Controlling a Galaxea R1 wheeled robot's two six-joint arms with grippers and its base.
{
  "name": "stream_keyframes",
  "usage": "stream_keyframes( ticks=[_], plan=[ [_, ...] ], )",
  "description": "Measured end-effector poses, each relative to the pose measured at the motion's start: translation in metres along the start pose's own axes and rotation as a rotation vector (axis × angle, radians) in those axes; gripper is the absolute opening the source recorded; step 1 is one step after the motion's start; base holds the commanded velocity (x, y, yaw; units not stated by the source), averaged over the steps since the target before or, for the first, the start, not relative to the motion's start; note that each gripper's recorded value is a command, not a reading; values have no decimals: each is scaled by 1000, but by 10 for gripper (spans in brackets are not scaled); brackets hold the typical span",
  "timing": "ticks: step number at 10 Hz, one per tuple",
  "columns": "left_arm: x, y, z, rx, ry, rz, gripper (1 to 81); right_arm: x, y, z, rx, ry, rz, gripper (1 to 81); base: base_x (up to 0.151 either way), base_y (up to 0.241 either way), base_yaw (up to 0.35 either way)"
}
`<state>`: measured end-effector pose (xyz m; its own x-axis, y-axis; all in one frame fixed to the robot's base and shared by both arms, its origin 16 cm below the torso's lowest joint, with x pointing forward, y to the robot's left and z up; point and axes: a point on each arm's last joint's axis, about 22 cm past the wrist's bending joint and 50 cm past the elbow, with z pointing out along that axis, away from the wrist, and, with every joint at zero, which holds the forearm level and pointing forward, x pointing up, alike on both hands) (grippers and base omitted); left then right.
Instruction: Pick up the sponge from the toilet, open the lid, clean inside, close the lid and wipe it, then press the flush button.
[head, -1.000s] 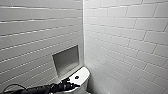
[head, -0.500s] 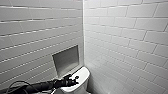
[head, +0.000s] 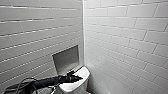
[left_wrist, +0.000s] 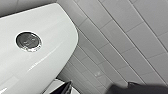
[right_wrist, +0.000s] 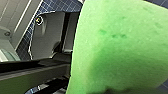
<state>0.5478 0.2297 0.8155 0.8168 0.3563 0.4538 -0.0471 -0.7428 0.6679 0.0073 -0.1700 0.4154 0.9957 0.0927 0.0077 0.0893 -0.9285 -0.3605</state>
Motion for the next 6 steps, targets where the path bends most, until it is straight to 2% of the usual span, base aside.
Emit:
stream_keyframes(
  ticks=[2, 5, 6],
  plan=[
    [23, 5, 5, 11, 30, 9, 811, -5, 0, 0, 0, -3, 2, 10, 0, 0, 0],
    [29, -6, 5, 38, 37, 3, 811, -5, 0, 0, 0, -3, 3, 10, 0, 0, 0],
    [29, -5, 5, 36, 36, 5, 10, -5, -1, 0, 1, -4, 3, 10, 0, 0, 0]
  ],
)
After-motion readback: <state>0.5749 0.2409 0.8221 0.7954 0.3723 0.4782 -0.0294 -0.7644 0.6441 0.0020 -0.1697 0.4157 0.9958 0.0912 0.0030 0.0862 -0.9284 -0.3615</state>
